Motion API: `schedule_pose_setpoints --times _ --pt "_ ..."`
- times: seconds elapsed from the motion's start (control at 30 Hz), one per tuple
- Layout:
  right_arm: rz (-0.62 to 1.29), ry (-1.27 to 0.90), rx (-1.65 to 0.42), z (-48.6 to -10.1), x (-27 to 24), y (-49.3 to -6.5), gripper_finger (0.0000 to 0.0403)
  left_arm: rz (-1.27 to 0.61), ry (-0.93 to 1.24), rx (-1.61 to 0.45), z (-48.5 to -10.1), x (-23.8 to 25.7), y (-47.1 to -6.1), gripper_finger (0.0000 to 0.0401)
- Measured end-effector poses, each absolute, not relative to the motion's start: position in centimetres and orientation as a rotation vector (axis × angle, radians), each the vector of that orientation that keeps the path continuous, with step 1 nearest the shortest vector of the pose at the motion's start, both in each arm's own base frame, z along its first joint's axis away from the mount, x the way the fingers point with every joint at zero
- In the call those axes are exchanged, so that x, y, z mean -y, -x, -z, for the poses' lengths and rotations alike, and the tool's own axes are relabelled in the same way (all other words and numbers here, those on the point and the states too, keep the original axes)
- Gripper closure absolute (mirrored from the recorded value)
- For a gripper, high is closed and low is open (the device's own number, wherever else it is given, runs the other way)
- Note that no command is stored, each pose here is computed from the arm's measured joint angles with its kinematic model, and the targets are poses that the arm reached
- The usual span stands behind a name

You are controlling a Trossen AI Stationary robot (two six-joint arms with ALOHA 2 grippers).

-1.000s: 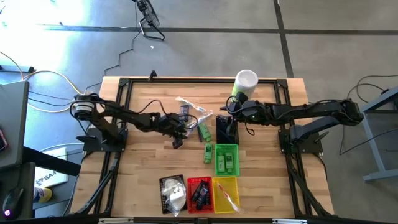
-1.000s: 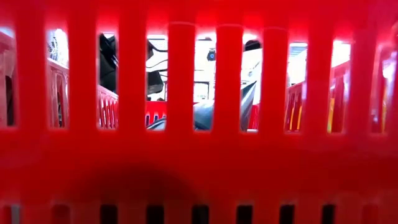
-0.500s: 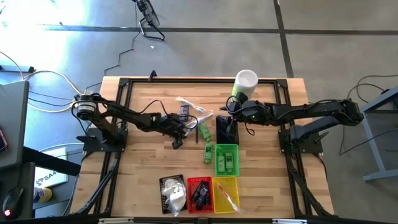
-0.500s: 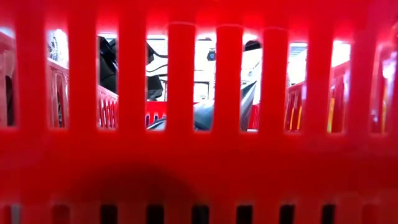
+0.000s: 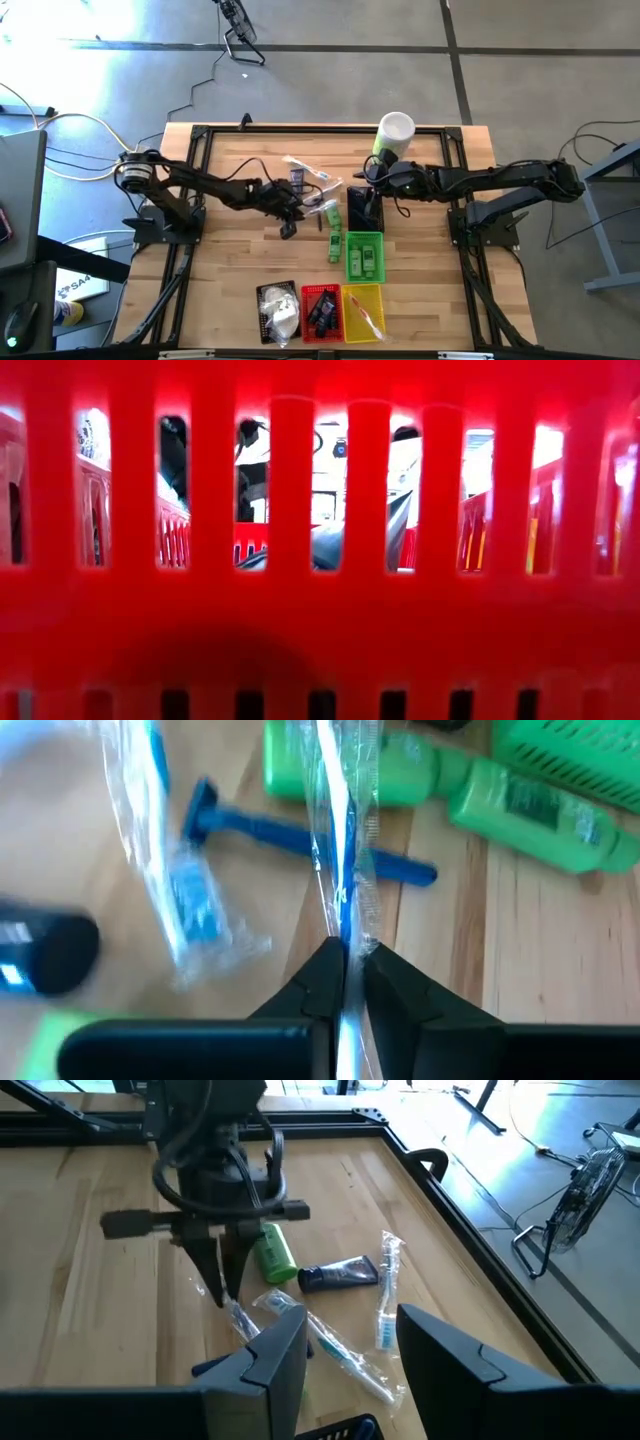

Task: Pick & Place Travel size toiletries
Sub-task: Put the blue toothbrush into the yellow bin

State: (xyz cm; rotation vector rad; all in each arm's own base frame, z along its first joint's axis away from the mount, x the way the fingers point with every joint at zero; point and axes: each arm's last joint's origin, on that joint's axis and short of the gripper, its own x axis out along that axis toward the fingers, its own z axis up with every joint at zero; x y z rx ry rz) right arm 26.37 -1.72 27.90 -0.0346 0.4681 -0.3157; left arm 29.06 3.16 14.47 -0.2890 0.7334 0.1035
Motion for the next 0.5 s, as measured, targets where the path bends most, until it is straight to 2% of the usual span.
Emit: schedule_pose_setpoints --times 0.23,0.5 --pt "0.311 0.091 -0.471 -29.0 1.7 -24.8 0.0255 -0.137 0.203 -0.720 -18.9 -4.6 -28.3 0.0375" --pt "0.284 0.067 -0.418 -31.3 1.5 -21.6 0.0255 -0.163 0.098 -0.478 -25.6 -7.4 -26.3 0.0369"
